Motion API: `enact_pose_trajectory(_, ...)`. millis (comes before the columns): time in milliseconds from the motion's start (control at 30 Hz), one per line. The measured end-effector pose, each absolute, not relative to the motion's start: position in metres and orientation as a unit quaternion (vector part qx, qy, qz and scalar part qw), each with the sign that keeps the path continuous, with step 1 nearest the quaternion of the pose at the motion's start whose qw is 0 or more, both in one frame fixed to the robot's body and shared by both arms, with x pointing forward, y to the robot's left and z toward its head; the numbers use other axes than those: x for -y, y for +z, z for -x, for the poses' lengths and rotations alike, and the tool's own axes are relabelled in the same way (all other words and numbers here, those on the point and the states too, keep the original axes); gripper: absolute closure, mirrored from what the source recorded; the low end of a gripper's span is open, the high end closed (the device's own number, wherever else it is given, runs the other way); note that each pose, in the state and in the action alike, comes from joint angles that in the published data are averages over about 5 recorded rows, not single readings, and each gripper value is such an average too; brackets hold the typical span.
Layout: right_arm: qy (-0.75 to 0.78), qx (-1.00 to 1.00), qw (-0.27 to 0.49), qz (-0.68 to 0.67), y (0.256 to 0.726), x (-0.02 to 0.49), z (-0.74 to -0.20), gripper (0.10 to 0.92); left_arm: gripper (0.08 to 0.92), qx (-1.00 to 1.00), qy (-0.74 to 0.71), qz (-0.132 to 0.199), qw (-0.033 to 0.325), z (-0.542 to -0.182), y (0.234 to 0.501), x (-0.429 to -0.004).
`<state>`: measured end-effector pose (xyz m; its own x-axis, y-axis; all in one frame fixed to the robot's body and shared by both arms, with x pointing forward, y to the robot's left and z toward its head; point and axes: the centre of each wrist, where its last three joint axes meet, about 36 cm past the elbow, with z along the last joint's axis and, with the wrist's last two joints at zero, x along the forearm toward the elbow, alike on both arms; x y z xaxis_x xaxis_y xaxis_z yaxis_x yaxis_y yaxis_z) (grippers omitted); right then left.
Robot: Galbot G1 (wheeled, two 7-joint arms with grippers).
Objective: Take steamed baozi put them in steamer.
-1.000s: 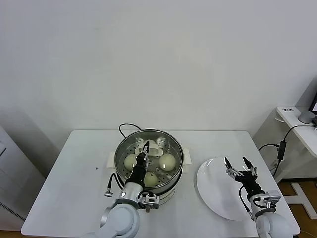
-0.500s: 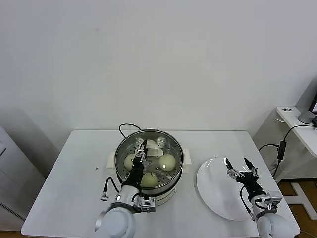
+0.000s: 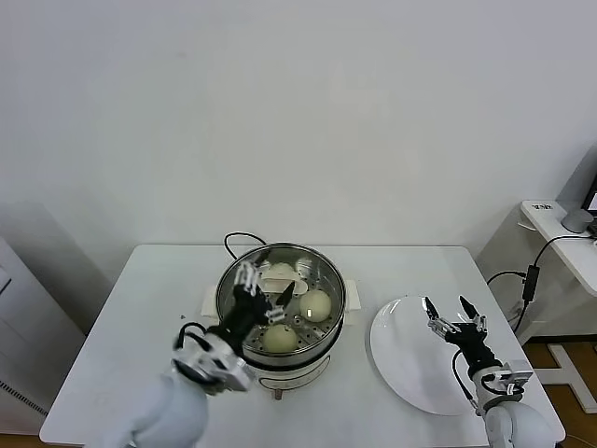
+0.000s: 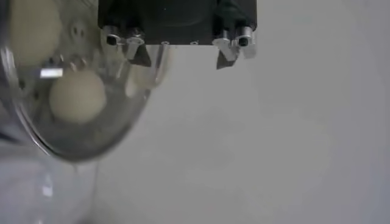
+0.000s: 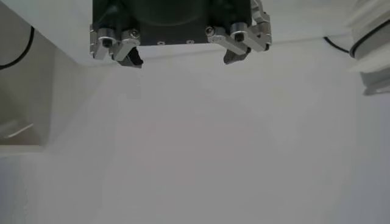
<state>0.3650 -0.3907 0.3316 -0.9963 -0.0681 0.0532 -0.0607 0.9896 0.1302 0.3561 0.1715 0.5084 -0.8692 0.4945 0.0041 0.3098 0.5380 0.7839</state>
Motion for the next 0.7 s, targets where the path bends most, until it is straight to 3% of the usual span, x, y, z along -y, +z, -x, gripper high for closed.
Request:
enact_pose_trajectory(167,-0.058,0.997,0.029,-0.030,0.334,0.392,-0.363,0.200,0.177,-0.927,0.279,-0.228,0.100,-0.365,0.523,-0.197)
enact_pose_trajectory(333,-0.054,0.998,0.030,-0.030,0.337,0.392,-0.361,0.200,0.177,-0.965,0.165,-0.193,0.069,-0.376,0.523,-0.225)
enact_pose_trajectory(700,-0.050,0.998,0.035,-0.033,0.341,0.390,-0.360,0.200,0.177,-0.992,0.080,-0.092,-0.021,-0.400,0.481,-0.298)
